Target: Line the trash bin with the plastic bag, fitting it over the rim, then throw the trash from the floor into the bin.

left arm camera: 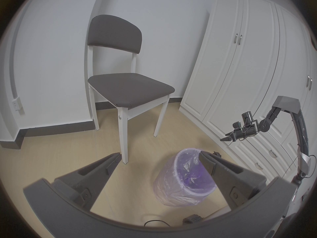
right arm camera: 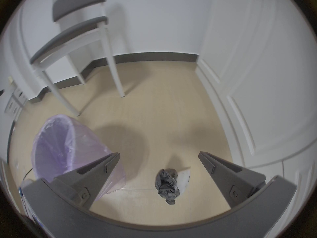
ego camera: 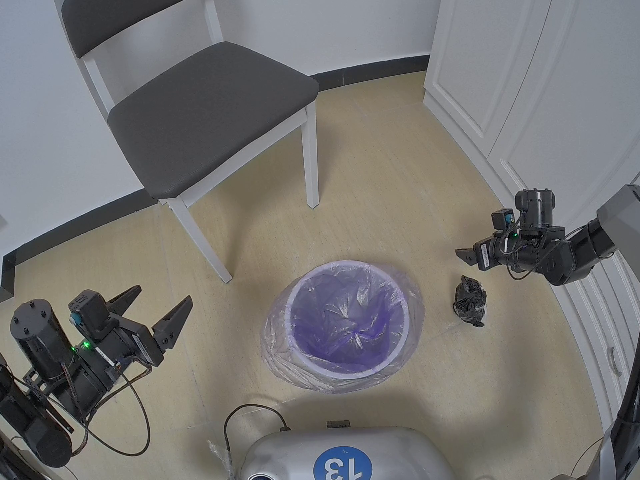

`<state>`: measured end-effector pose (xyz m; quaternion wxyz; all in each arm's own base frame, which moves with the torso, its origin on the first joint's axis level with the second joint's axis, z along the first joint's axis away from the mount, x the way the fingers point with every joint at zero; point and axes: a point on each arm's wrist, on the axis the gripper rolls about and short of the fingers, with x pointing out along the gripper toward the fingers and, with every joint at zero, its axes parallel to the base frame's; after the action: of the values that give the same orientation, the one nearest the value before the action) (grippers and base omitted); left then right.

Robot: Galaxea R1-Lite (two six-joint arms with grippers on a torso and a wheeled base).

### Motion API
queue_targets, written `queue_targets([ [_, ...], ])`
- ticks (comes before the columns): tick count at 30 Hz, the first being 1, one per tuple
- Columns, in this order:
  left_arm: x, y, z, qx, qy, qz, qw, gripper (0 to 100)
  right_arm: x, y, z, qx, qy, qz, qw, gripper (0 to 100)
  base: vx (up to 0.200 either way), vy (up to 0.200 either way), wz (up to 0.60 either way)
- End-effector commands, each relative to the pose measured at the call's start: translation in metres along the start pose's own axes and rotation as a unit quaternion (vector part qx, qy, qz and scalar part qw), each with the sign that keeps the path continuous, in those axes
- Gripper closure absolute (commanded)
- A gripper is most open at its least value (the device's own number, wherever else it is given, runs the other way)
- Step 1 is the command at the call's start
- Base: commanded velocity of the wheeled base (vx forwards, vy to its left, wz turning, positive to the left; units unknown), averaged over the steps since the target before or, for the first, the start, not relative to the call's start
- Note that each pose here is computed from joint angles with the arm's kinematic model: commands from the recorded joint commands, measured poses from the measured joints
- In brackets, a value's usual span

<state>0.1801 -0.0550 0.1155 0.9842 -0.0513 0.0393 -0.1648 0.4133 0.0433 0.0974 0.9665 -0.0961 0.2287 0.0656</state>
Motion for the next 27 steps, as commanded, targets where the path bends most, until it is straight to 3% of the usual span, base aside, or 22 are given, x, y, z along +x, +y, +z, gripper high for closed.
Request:
queue_targets([
  [1, -0.006, -0.006, 0.008, -0.002, -0.026, -0.017, 0.9995, 0, 0.007, 0.014, -0.010, 0.030, 0.028, -0.030, 0.9987, 0, 0.000, 0.000, 0.00],
  [10, -0.008, -0.006, 0.009, -0.001, -0.029, -0.016, 0.9995, 0, 0.035, 0.024, -0.041, 0.022, 0.128, -0.021, 0.9913, 0, 0.000, 0.000, 0.00],
  [19, -0.006, -0.004, 0.006, -0.003, -0.022, -0.012, 0.9997, 0, 0.076, 0.004, -0.081, 0.034, 0.168, -0.053, 0.9838, 0, 0.000, 0.000, 0.00],
  [27, -0.004, -0.004, 0.002, -0.004, -0.009, -0.011, 0.9999, 0, 0.089, 0.000, -0.092, 0.042, 0.173, -0.054, 0.9825, 0, 0.000, 0.000, 0.00],
])
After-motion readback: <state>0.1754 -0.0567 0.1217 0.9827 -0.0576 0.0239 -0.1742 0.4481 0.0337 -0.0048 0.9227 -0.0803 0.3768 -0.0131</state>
